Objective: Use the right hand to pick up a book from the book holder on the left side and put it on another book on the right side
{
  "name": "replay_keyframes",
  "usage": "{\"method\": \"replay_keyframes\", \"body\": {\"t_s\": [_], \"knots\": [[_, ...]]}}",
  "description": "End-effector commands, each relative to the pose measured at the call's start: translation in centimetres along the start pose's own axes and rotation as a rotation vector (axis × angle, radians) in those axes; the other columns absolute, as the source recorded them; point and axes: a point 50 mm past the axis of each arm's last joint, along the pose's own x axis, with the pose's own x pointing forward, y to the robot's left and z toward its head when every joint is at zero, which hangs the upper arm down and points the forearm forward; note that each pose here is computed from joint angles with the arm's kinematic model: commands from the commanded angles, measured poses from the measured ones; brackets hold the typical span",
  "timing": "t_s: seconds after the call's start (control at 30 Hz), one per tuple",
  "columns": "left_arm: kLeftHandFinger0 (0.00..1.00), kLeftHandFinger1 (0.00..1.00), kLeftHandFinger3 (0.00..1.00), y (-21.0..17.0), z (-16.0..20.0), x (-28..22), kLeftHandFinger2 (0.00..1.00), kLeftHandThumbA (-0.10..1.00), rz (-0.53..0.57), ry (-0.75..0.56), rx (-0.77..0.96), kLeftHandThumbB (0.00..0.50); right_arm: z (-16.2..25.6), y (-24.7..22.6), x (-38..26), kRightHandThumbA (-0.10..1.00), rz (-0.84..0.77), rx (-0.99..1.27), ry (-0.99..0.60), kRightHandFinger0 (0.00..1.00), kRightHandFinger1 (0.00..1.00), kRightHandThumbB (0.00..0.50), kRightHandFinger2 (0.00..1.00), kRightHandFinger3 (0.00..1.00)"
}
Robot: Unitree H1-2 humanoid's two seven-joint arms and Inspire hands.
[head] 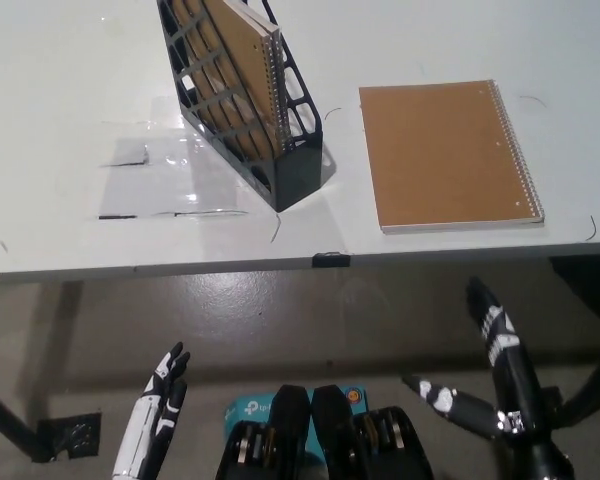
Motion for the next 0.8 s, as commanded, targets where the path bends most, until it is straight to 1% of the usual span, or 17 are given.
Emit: {"method": "replay_keyframes", "body": {"t_s": [0.0, 0.03, 0.07, 0.13, 0.17, 0.2, 0.23, 0.27, 0.33, 0.47, 0.5, 0.57, 0.6, 0.7, 0.77], "knots": [[1.00, 1.00, 1.00, 0.0, 0.2, -0.2, 1.00, 1.00, 0.021, -0.075, -0.003, 0.115, 5.5, 1.1, 4.5, 0.98, 0.059, 0.015, -0.216, 1.00, 1.00, 0.247, 1.00, 1.00], [1.00, 1.00, 1.00, -0.1, 0.2, -0.3, 1.00, 1.00, 0.018, -0.072, -0.006, 0.118, 6.4, 1.3, 5.8, 0.98, 0.064, 0.011, -0.234, 1.00, 1.00, 0.267, 1.00, 1.00], [1.00, 1.00, 1.00, -0.1, 0.2, -0.3, 1.00, 0.99, 0.013, -0.068, -0.005, 0.118, 7.5, 1.5, 7.4, 0.96, 0.073, 0.015, -0.261, 1.00, 1.00, 0.261, 1.00, 1.00], [1.00, 1.00, 1.00, -0.3, 0.2, -0.4, 1.00, 0.97, 0.008, -0.061, -0.001, 0.131, 8.9, 1.7, 9.9, 0.96, 0.090, 0.013, -0.284, 1.00, 1.00, 0.281, 1.00, 1.00], [1.00, 1.00, 1.00, -0.3, 0.2, -0.4, 1.00, 0.97, 0.007, -0.059, 0.003, 0.131, 9.4, 1.8, 11.0, 0.96, 0.100, 0.006, -0.293, 1.00, 1.00, 0.281, 1.00, 1.00], [1.00, 1.00, 1.00, -0.4, 0.2, -0.4, 1.00, 0.95, 0.007, -0.060, 0.000, 0.130, 9.8, 1.9, 12.2, 0.97, 0.113, 0.006, -0.293, 1.00, 1.00, 0.278, 1.00, 1.00], [1.00, 1.00, 1.00, -0.4, 0.2, -0.4, 1.00, 0.93, 0.008, -0.060, -0.001, 0.125, 9.9, 2.2, 13.5, 0.96, 0.124, 0.018, -0.289, 1.00, 1.00, 0.245, 1.00, 1.00], [1.00, 1.00, 1.00, -0.4, 0.3, -0.4, 1.00, 0.93, 0.006, -0.065, 0.006, 0.124, 10.0, 2.5, 15.1, 0.99, 0.135, 0.033, -0.280, 1.00, 1.00, 0.236, 1.00, 1.00], [1.00, 1.00, 1.00, -0.3, 0.4, -0.2, 1.00, 0.95, -0.003, -0.069, 0.013, 0.122, 10.1, 3.1, 17.5, 1.00, 0.152, 0.090, -0.257, 1.00, 1.00, 0.267, 1.00, 1.00], [1.00, 1.00, 1.00, -0.3, 0.7, 0.2, 1.00, 0.96, -0.005, -0.073, 0.022, 0.136, 10.8, 4.2, 21.7, 1.00, 0.187, 0.135, -0.230, 1.00, 1.00, 0.277, 1.00, 1.00], [1.00, 1.00, 1.00, -0.4, 0.8, 0.3, 1.00, 0.94, -0.005, -0.069, 0.015, 0.141, 11.2, 4.5, 22.8, 1.00, 0.196, 0.128, -0.222, 1.00, 1.00, 0.295, 1.00, 1.00], [1.00, 1.00, 1.00, -0.4, 0.9, 0.4, 1.00, 0.94, -0.005, -0.072, 0.022, 0.144, 11.7, 5.0, 24.2, 1.00, 0.208, 0.046, -0.225, 1.00, 1.00, 0.314, 1.00, 1.00], [1.00, 1.00, 1.00, -0.4, 0.9, 0.5, 1.00, 0.94, -0.004, -0.077, 0.019, 0.146, 12.0, 5.5, 25.1, 1.00, 0.216, 0.006, -0.235, 1.00, 1.00, 0.311, 1.00, 1.00], [1.00, 1.00, 1.00, -0.4, 1.0, 0.8, 1.00, 0.91, -0.006, -0.086, 0.006, 0.139, 12.7, 6.2, 26.7, 1.00, 0.241, -0.017, -0.226, 1.00, 1.00, 0.301, 1.00, 1.00], [1.00, 1.00, 1.00, -0.4, 1.1, 1.0, 1.00, 0.93, -0.012, -0.081, 0.022, 0.147, 13.1, 6.8, 27.9, 1.00, 0.260, -0.024, -0.209, 1.00, 1.00, 0.317, 1.00, 1.00]]}}
